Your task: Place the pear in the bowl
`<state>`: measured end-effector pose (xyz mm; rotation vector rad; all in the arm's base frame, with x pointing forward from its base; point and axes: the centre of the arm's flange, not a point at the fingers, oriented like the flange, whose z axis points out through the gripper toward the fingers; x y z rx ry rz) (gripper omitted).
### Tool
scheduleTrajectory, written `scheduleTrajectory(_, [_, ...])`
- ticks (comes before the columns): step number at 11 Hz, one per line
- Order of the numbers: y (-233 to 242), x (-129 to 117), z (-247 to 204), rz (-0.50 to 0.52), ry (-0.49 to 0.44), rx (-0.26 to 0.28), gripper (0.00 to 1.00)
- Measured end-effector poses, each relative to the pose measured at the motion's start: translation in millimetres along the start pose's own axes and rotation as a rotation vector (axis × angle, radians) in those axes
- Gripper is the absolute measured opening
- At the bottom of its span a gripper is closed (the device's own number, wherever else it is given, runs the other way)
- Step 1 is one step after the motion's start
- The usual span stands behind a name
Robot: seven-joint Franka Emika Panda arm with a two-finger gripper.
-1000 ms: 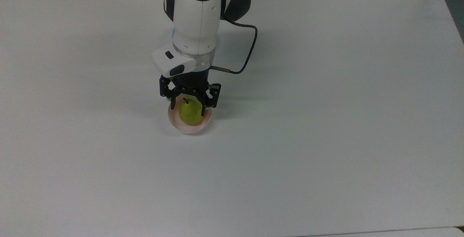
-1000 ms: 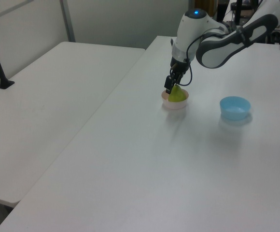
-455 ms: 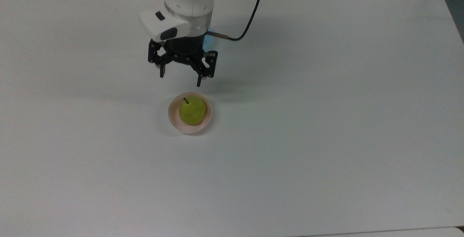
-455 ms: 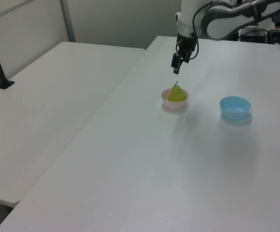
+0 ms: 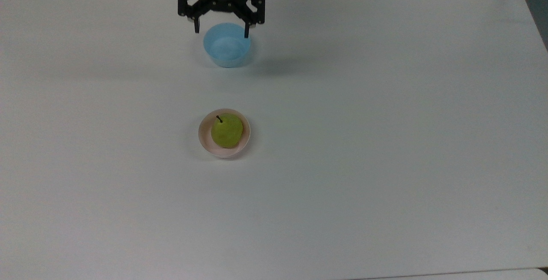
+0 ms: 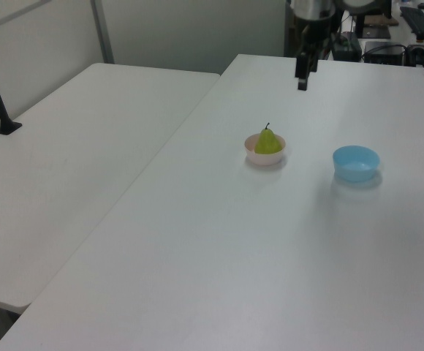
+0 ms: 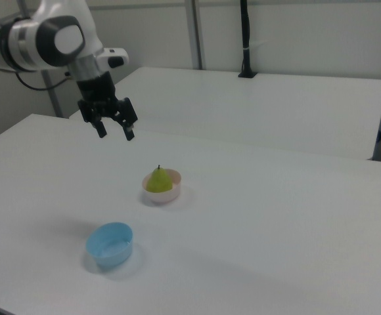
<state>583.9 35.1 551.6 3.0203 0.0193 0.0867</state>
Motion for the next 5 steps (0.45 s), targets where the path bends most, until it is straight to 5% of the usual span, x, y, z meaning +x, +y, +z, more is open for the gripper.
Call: scheduleTrajectory(5, [11, -38, -39, -0.053, -0.074, 0.016, 1.0])
